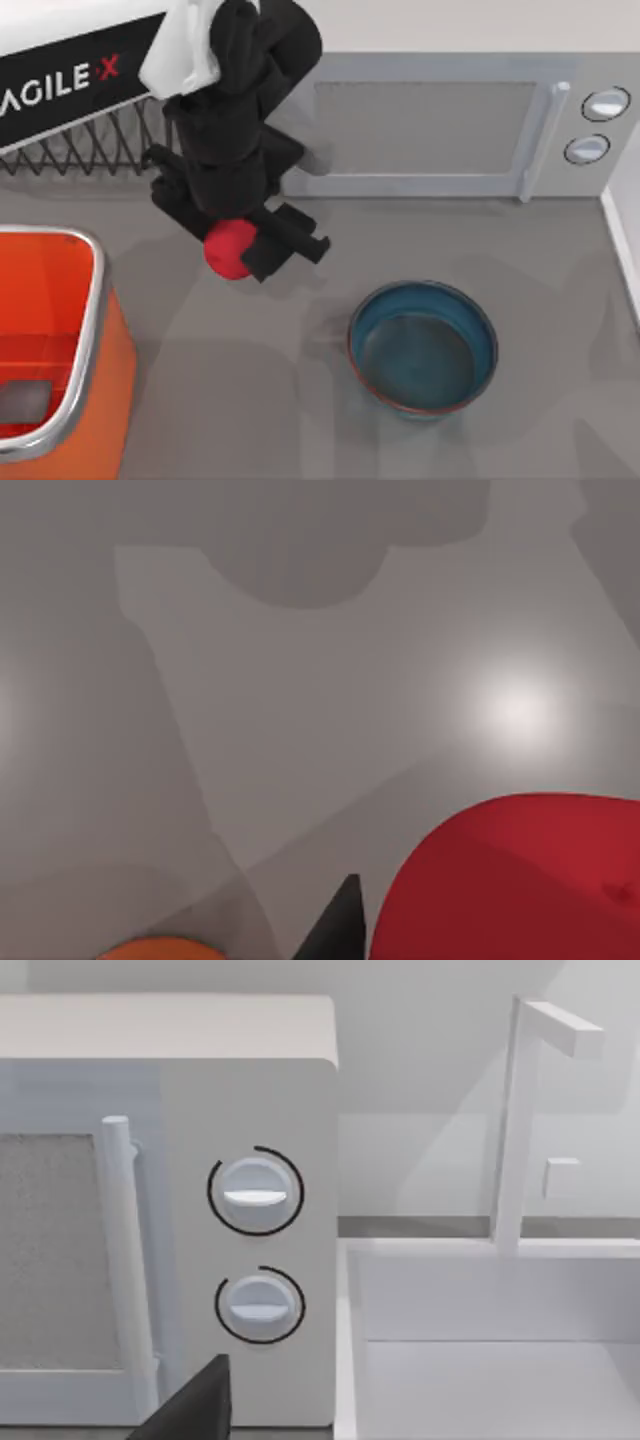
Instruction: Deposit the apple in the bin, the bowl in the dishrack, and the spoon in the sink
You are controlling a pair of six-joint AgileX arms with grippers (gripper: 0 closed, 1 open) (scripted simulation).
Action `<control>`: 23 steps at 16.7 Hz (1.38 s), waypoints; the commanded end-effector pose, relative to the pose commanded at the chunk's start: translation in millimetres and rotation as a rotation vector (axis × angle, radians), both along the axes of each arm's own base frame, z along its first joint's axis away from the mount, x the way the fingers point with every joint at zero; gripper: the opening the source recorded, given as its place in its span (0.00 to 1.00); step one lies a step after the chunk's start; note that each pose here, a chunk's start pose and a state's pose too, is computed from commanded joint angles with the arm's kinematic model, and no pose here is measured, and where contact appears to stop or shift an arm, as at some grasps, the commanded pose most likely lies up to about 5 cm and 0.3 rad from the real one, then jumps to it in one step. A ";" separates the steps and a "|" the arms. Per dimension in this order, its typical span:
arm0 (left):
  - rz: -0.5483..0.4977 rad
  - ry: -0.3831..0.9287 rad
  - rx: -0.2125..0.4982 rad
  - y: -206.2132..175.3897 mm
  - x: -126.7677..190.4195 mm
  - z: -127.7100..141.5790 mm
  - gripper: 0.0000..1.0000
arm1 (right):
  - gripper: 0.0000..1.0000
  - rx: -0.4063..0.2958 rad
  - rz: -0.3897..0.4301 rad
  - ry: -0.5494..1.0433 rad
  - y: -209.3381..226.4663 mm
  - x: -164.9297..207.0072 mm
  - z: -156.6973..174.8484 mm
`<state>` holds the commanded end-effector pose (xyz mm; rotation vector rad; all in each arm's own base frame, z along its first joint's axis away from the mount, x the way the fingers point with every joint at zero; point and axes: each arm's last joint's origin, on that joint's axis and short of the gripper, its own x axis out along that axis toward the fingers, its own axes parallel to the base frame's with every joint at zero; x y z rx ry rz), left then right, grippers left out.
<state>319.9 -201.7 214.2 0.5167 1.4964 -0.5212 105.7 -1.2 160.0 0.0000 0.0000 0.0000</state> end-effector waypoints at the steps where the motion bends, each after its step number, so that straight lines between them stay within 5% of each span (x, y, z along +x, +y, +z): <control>1: 0.041 0.001 0.007 10.2 -0.6 2.9 0.00 | 1.00 0.000 0.000 0.000 0.0 0.0 0.0; 8: 0.409 -0.070 0.058 114.0 -58.2 54.4 0.00 | 1.00 0.000 0.000 0.000 0.0 0.0 0.0; 12: 0.612 -0.072 0.108 155.3 -94.3 58.6 0.00 | 1.00 0.000 0.000 0.000 0.0 0.0 0.0; 18: 0.636 -0.076 0.103 158.4 -97.5 59.4 0.00 | 1.00 0.000 0.000 0.000 0.0 0.0 0.0; 23: 0.645 -0.076 0.102 162.7 -94.9 29.0 0.00 | 1.00 0.000 0.000 0.000 0.0 0.0 0.0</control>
